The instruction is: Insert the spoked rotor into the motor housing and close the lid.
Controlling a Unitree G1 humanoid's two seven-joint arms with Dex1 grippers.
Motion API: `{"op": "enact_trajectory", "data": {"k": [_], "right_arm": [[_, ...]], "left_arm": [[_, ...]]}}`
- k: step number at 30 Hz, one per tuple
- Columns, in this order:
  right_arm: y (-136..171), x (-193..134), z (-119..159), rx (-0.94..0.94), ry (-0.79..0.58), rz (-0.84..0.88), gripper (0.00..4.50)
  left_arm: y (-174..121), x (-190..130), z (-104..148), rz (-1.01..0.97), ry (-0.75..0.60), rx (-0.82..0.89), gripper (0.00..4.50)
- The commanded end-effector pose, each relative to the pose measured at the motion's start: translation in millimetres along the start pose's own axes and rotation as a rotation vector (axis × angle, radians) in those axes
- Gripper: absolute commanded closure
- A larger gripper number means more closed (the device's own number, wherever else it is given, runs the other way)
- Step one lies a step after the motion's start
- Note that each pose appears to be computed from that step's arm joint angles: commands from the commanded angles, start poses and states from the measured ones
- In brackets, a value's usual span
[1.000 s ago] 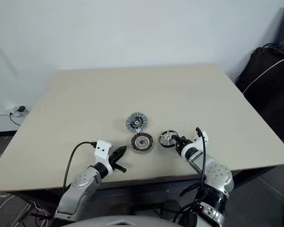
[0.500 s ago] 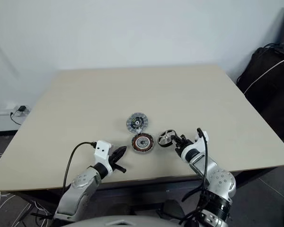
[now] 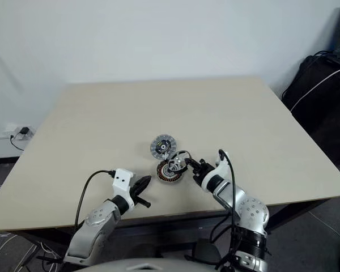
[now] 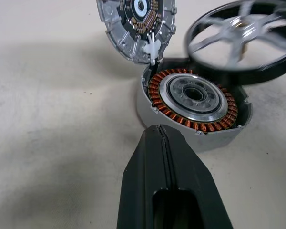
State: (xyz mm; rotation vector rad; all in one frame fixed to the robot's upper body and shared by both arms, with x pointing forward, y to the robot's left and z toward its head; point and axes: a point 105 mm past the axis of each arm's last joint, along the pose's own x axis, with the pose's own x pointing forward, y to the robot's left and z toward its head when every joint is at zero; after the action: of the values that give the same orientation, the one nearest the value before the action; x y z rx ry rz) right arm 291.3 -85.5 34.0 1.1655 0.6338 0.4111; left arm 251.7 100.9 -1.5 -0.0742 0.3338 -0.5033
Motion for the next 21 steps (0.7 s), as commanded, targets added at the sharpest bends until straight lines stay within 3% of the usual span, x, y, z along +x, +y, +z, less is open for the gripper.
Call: {"op": "enact_trajectory", "data": {"k": [1, 21], "right_arm": [[32, 20, -19, 0.044, 0.038, 0.134, 4.02], [23, 32, -27, 0.051, 0.073, 0.097, 4.02]], "left_arm": [[0, -3, 16, 0.005, -0.057, 0.012, 4.50], [0, -6, 19, 0.013, -0.068, 0.016, 4.50]]}}
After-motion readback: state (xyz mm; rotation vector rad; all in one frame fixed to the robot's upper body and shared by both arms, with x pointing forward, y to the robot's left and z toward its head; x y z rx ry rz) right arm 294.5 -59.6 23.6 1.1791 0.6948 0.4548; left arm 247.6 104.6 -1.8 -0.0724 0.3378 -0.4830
